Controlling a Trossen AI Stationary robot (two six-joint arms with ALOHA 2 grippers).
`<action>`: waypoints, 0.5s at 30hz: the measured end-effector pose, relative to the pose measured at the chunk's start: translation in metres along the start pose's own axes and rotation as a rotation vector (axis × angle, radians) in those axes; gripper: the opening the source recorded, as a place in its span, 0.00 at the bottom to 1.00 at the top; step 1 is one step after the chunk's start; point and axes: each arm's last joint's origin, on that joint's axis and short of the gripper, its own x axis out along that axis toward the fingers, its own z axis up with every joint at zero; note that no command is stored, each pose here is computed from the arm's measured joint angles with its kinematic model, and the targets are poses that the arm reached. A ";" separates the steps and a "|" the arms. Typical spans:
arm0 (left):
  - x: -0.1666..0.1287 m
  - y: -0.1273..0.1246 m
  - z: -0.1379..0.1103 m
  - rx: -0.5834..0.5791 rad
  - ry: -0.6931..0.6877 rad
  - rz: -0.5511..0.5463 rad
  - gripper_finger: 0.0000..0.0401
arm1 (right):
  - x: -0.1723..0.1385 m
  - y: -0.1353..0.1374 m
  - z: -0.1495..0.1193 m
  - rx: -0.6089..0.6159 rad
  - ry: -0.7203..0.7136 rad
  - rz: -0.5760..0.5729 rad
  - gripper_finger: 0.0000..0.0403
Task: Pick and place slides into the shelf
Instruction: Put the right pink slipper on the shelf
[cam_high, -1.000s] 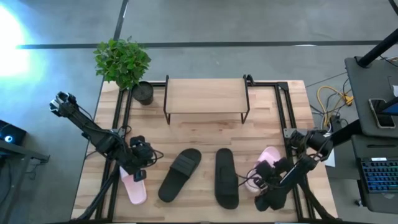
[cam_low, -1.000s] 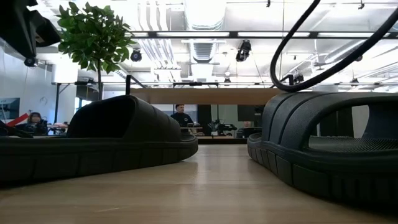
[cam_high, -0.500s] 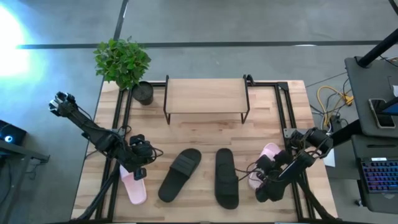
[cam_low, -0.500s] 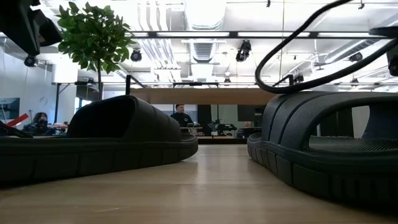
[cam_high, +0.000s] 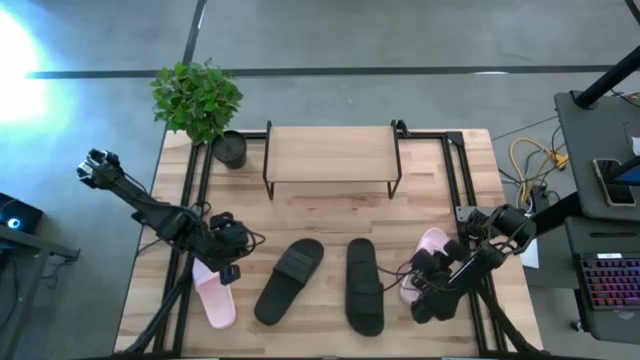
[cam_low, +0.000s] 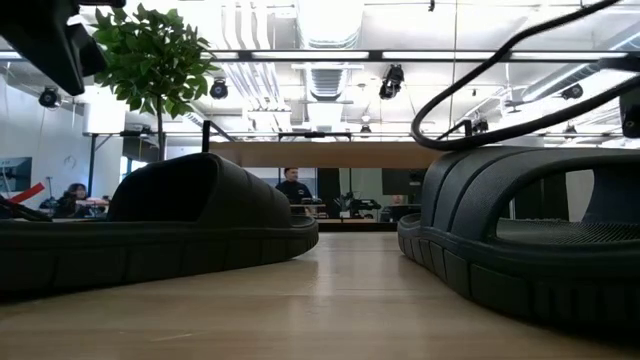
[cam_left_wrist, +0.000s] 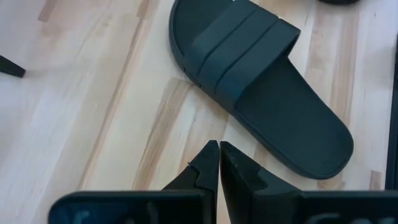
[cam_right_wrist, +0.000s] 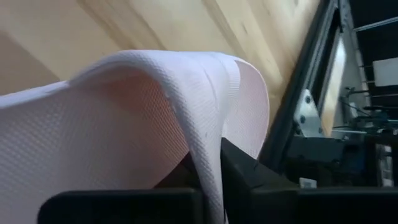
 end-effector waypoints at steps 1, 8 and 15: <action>0.000 0.000 0.000 -0.002 0.000 0.001 0.00 | -0.003 0.000 0.001 0.008 -0.007 0.012 0.03; 0.001 0.002 0.002 -0.015 -0.003 0.009 0.00 | -0.060 -0.010 0.025 -0.046 -0.217 0.091 0.03; 0.001 0.003 0.004 -0.022 -0.008 0.012 0.00 | -0.111 -0.019 0.056 -0.267 -0.464 0.214 0.02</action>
